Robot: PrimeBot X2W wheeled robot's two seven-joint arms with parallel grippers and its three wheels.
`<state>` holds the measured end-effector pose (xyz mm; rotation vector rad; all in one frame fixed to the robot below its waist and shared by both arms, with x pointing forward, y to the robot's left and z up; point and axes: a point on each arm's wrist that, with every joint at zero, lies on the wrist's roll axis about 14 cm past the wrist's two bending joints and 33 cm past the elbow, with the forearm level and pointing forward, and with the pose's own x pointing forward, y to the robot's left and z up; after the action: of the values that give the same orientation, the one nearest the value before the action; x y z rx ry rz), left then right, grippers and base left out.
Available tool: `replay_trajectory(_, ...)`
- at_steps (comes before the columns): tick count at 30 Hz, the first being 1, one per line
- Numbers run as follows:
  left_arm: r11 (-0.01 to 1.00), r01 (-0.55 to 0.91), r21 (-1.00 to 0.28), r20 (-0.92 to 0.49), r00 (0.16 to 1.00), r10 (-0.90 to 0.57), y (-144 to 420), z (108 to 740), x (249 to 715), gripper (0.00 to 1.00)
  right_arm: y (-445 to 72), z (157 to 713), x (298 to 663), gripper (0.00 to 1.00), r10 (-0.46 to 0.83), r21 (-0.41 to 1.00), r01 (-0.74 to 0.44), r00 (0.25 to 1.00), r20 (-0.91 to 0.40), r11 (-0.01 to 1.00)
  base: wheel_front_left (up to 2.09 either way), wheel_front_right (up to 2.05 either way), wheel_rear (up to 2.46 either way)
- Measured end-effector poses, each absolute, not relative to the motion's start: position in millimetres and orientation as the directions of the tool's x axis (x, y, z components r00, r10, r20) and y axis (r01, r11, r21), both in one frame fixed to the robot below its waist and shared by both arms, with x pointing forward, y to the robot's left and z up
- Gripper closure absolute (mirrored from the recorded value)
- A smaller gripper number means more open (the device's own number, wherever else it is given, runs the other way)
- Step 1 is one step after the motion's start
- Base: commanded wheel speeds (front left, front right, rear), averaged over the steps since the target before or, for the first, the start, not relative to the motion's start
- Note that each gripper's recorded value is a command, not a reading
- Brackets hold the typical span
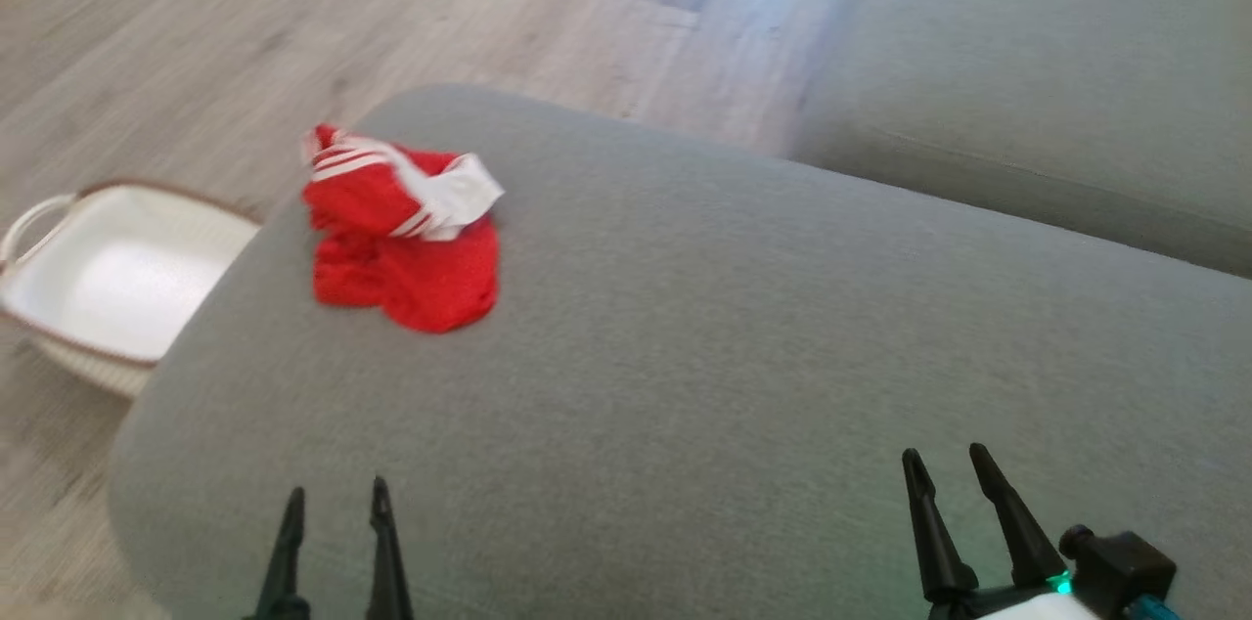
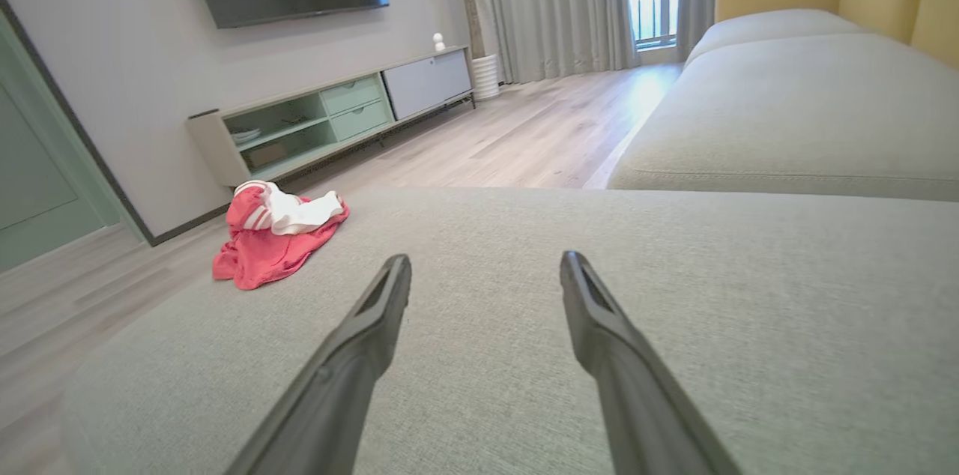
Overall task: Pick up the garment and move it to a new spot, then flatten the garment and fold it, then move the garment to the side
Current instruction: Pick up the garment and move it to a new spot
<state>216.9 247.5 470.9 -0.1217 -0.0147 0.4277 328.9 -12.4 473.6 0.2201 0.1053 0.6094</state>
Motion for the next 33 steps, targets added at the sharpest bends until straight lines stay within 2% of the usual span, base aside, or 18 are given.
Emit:
replay_trajectory(4, 0.862, -0.495, -0.106, -0.012, 0.868, 0.497, 271.3, 473.3, 202.5, 0.0, 2.6, 465.8, 332.4, 0.0, 0.619, 0.245, -0.59, 0.784, -0.057, 0.77, 0.0, 0.0, 0.0)
replay_trajectory(10, 0.867, -0.497, -0.036, 0.04, 0.866, 0.499, 289.0, 491.9, 215.9, 0.0, 5.9, 452.9, 339.1, 0.0, 0.638, 0.249, -0.603, 0.764, -0.093, 0.758, 0.0, 0.0, 0.0)
replay_trajectory(16, 0.895, -0.438, 0.085, 0.269, 0.875, 0.402, 315.9, 579.5, 296.0, 0.0, -2.8, 441.3, 374.6, 0.0, 0.662, 0.187, -0.638, 0.741, -0.112, 0.747, 0.0, 0.0, 0.0)
replay_trajectory(20, 0.897, -0.411, 0.162, 0.288, 0.889, 0.355, 336.3, 619.6, 364.5, 0.0, -10.5, 430.2, 406.4, 0.0, 0.672, 0.147, -0.657, 0.731, -0.119, 0.74, 0.0, 0.0, 0.0)
replay_trajectory(23, 0.898, -0.392, 0.2, 0.203, 0.913, 0.353, 350.9, 623.4, 415.3, 0.0, -20.9, 416.3, 425.4, 0.0, 0.67, 0.132, -0.657, 0.729, -0.138, 0.742, 0.0, 0.0, 0.0)
replay_trajectory(27, 0.918, -0.363, 0.162, -0.088, 0.921, 0.38, 370.2, 574.4, 468.6, 0.0, -28.9, 400.9, 446.4, 0.0, 0.671, 0.124, -0.659, 0.724, -0.159, 0.741, 0.0, 0.0, 0.0)
replay_trajectory(30, 0.921, -0.37, 0.119, -0.298, 0.872, 0.389, 380.7, 524.5, 484.2, 0.0, -32.8, 391.2, 457.3, 0.0, 0.667, 0.129, -0.654, 0.725, -0.172, 0.745, 0.0, 0.0, 0.0)
replay_trajectory(33, 0.923, -0.37, 0.109, -0.498, 0.783, 0.373, 382.8, 467.4, 480.6, 0.0, -41.4, 381.8, 460.8, 0.0, 0.652, 0.135, -0.639, 0.732, -0.196, 0.757, 0.0, 0.0, 0.0)
